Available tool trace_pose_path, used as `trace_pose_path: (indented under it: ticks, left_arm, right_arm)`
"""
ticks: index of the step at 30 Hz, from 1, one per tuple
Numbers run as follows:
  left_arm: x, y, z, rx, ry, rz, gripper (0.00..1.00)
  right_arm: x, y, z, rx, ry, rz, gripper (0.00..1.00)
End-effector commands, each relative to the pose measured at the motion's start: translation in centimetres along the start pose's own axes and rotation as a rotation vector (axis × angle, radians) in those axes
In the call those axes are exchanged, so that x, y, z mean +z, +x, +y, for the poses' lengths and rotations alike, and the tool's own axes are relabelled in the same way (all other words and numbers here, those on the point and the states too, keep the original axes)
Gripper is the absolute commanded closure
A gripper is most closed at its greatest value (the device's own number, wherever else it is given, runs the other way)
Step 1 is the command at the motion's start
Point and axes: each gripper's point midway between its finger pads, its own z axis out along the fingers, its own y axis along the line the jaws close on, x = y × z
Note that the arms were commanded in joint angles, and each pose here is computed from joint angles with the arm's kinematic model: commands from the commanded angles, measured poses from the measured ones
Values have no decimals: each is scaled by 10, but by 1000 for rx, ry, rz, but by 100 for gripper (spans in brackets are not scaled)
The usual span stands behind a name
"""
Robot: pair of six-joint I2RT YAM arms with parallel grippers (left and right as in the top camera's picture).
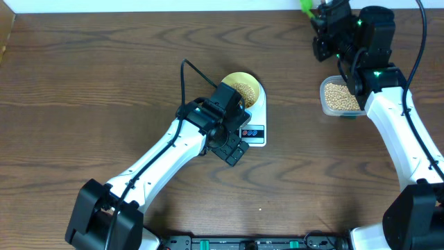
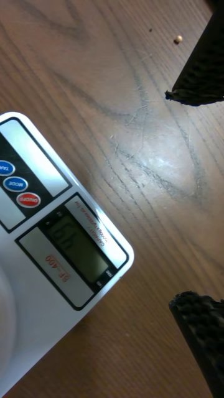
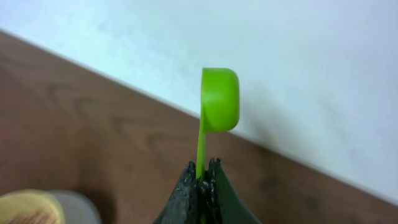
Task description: Scoop item into bowl and weigh 50g on scale
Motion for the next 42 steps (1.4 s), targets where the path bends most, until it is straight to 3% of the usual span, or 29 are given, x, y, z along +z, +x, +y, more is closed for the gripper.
trace_pose_path:
  ticks: [1, 12, 24, 30, 35, 42]
  left_arm:
    - [4, 3, -2, 8, 11, 18, 2]
    - [4, 3, -2, -3, 11, 18, 2]
    - [4, 3, -2, -3, 10, 18, 2]
    - [-9, -32, 19, -6, -45, -112, 2]
    - [-49, -71, 63, -183, -23, -288, 2]
    - [-92, -63, 156, -519, -54, -413, 2]
  right_arm:
    - [-10, -28, -22, -60, 112, -70, 99]
    - [-30, -95, -52, -171, 289, -325, 99]
    - [-37, -99, -67, -174, 327, -352, 99]
    - [-41, -97, -79, -172, 351, -349, 99]
    - [-44, -95, -87, -171, 367, -347, 99]
    - [-46, -94, -91, -170, 375, -345, 99]
